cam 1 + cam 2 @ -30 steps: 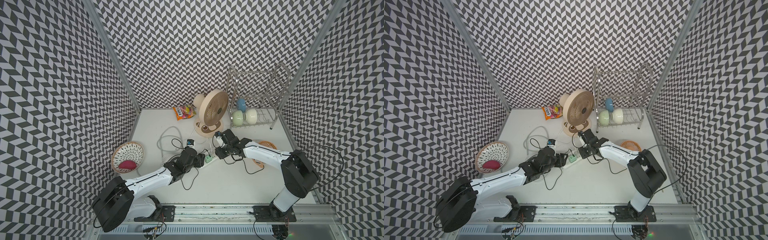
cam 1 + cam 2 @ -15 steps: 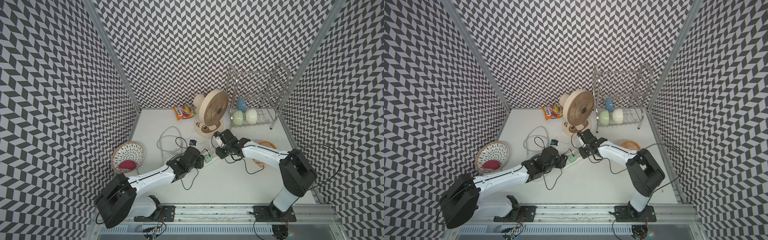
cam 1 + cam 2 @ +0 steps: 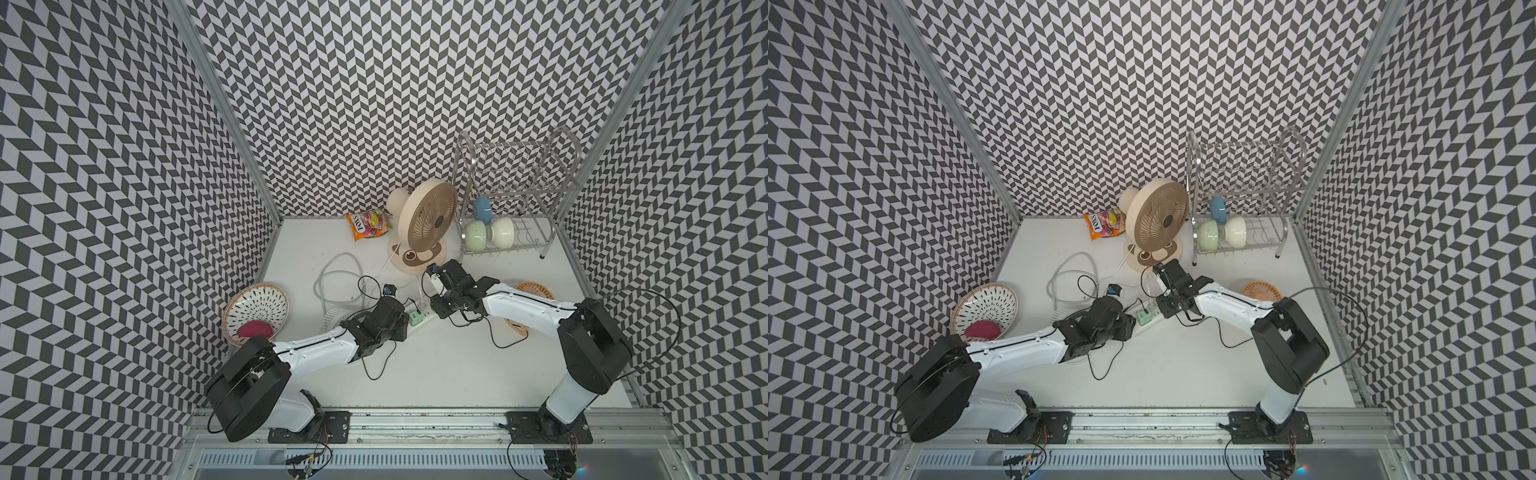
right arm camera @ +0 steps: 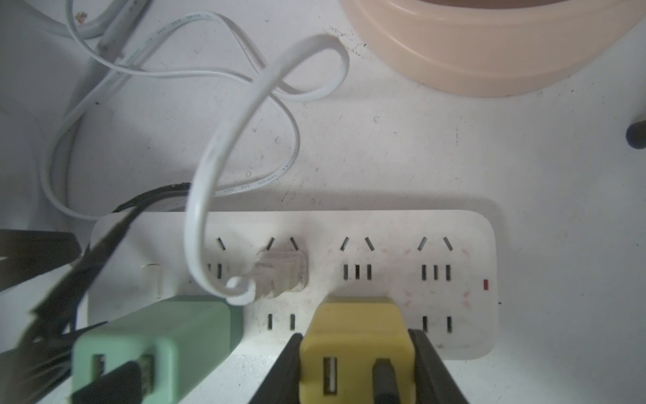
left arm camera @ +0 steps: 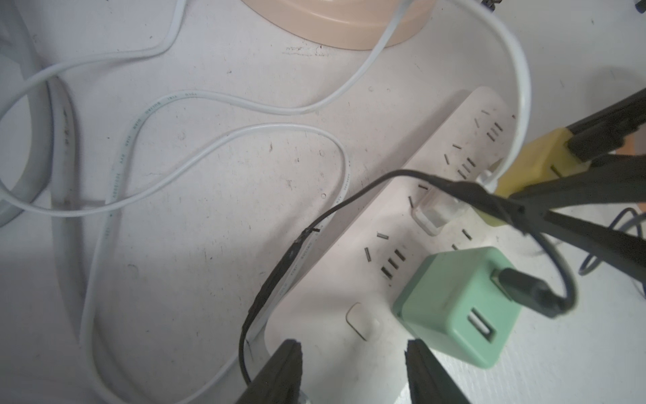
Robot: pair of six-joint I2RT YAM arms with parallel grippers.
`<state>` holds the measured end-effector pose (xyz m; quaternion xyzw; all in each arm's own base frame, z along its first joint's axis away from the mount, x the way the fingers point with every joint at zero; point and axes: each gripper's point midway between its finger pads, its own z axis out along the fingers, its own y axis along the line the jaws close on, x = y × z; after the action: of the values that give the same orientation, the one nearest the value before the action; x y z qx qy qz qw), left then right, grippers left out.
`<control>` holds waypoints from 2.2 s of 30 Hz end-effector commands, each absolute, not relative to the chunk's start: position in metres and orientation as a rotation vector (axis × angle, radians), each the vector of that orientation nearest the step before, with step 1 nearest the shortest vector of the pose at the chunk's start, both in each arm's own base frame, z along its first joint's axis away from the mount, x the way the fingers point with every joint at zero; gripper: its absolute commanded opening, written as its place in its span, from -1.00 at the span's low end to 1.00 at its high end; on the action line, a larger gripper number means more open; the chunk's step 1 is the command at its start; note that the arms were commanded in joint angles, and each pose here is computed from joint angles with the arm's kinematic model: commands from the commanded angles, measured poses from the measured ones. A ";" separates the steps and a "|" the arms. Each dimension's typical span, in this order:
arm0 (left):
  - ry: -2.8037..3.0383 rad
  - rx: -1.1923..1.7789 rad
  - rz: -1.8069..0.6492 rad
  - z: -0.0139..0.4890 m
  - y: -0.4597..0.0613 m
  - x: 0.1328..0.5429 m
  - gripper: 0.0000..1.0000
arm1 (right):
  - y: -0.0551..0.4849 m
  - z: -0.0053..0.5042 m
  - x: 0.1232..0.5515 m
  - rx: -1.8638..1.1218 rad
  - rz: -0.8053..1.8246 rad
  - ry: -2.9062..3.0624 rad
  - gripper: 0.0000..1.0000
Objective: Unplug the desk fan from the power strip
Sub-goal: Remove the plug from the socket.
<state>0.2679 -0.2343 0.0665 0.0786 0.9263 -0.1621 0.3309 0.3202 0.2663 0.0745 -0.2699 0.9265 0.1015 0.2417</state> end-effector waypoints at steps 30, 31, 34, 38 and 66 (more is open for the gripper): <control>2.527 0.274 -0.405 0.032 -0.239 0.253 -0.16 | 0.293 0.108 0.314 -0.729 0.361 2.382 -0.55; 2.530 0.272 -0.403 0.031 -0.238 0.253 -0.16 | 0.286 0.108 0.320 -0.670 0.355 2.391 -0.63; 2.540 0.273 -0.397 0.027 -0.237 0.250 -0.17 | 0.282 0.105 0.323 -0.650 0.370 2.428 -0.79; 2.547 0.278 -0.385 0.025 -0.236 0.250 -0.17 | 0.315 0.102 0.299 -0.837 0.351 2.389 -0.75; 2.581 0.300 -0.352 0.014 -0.232 0.242 -0.27 | 0.286 0.125 0.323 -0.554 0.435 2.359 -0.87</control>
<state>0.2740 -0.2450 0.0532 0.0902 0.9256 -0.1545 0.3337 0.3036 0.2649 0.0773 -0.2501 0.9287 0.0710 0.2644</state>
